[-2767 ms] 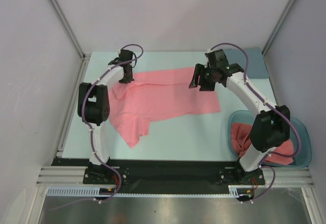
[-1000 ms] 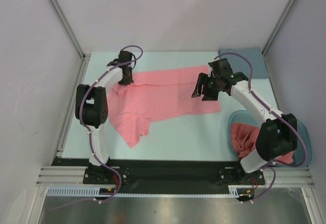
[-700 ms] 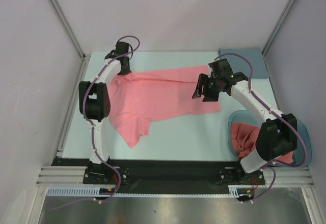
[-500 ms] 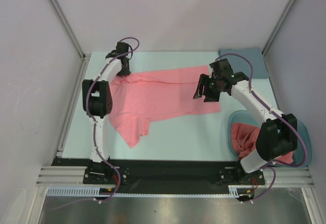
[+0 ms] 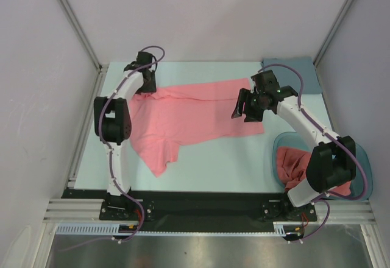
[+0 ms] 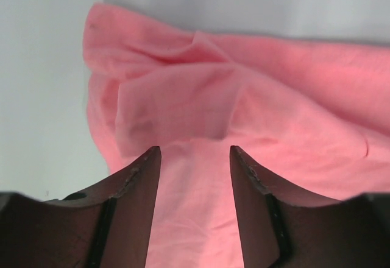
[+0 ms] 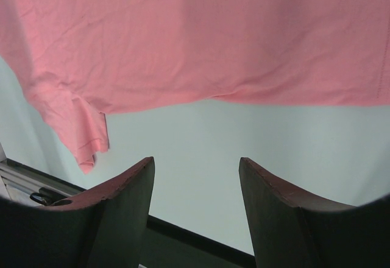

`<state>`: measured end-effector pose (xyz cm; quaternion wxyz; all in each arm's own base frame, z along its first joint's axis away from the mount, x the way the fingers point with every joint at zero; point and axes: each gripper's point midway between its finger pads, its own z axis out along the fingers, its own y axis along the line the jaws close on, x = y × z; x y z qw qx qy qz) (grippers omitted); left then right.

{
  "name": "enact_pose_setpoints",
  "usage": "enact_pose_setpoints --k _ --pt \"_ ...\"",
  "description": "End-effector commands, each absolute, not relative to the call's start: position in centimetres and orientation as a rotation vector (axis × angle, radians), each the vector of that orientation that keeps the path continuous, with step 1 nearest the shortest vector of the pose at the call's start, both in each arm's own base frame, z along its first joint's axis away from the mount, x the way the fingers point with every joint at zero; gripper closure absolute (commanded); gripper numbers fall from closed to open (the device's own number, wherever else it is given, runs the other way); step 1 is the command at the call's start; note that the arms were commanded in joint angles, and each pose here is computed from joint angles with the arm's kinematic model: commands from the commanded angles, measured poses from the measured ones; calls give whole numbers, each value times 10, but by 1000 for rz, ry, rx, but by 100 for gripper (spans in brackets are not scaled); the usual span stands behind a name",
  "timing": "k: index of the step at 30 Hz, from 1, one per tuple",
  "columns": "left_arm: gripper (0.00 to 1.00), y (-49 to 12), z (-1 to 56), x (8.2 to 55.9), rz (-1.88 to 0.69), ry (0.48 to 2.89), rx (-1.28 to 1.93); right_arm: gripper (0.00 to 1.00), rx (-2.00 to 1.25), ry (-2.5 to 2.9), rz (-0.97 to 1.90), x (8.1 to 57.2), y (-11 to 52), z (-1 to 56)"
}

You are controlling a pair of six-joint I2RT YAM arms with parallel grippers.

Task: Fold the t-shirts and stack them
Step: Fold the tshirt

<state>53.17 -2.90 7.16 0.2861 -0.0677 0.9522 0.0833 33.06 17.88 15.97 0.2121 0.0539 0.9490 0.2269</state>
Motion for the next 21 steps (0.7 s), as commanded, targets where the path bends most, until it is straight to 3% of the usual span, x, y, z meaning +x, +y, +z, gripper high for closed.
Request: enact_pose_setpoints --k 1,10,14,21 --pt "46 -33 132 530 146 2397 -240 36 132 2599 656 328 179 172" --pt "59 -72 141 508 13 2404 -175 36 123 2606 677 325 183 168" --pt "78 -78 123 508 -25 2440 -183 36 124 2601 676 325 182 170" --pt "85 -85 90 521 -66 2513 -187 36 124 2614 668 323 181 168"
